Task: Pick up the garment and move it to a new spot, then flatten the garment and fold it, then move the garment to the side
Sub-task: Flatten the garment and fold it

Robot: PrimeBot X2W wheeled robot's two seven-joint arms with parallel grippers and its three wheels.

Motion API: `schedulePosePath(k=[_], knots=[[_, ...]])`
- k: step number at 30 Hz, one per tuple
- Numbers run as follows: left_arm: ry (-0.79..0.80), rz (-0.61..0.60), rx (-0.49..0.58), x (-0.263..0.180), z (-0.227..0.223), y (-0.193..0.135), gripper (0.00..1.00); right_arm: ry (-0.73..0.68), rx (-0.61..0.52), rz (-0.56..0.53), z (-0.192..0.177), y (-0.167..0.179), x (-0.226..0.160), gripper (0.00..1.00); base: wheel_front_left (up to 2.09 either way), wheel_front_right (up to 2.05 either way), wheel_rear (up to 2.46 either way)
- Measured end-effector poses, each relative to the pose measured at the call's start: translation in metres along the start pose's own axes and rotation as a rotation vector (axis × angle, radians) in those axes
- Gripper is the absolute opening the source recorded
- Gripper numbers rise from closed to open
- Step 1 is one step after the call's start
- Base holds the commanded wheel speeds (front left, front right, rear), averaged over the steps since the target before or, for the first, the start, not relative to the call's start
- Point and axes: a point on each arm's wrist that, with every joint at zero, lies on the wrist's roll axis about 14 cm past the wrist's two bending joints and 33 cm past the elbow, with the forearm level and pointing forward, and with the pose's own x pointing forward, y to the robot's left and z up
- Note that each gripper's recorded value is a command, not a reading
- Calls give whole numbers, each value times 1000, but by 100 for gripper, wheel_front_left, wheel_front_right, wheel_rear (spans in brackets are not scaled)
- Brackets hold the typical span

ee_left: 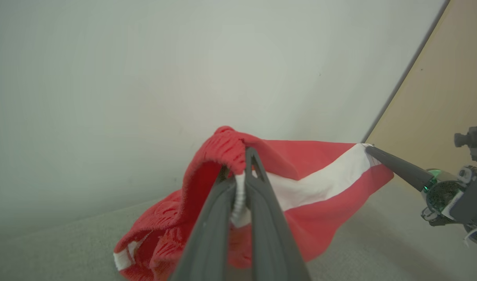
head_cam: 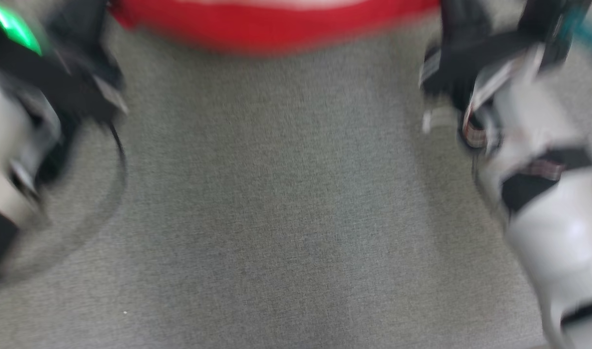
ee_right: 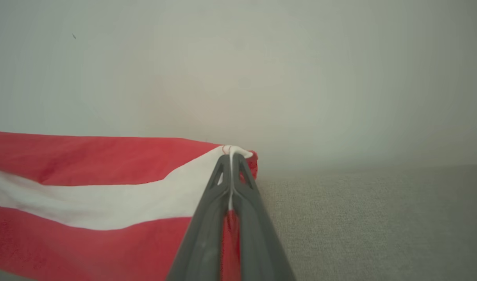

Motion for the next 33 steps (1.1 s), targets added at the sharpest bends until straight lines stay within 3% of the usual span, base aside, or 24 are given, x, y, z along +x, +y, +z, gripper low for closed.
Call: schedulePosePath(k=[6, 13, 20, 24, 33], knots=[[68, 22, -96, -56, -46, -40, 0, 72, 79, -25, -35, -1, -70, 0, 0, 0, 0], [149, 58, -115, -124, -82, -83, 0, 139, 172, -89, -66, 0, -157, 0, 0, 0, 0], [202, 185, -148, -193, -108, -103, 0, 191, 245, -189, -86, 2, -241, 0, 0, 0, 0], [196, 217, -163, -206, -110, -113, 0, 191, 278, -207, -86, 11, -257, 0, 0, 0, 0], [190, 228, -160, -213, -111, -125, 0, 175, 284, -171, -73, 28, -254, 0, 0, 0, 0]])
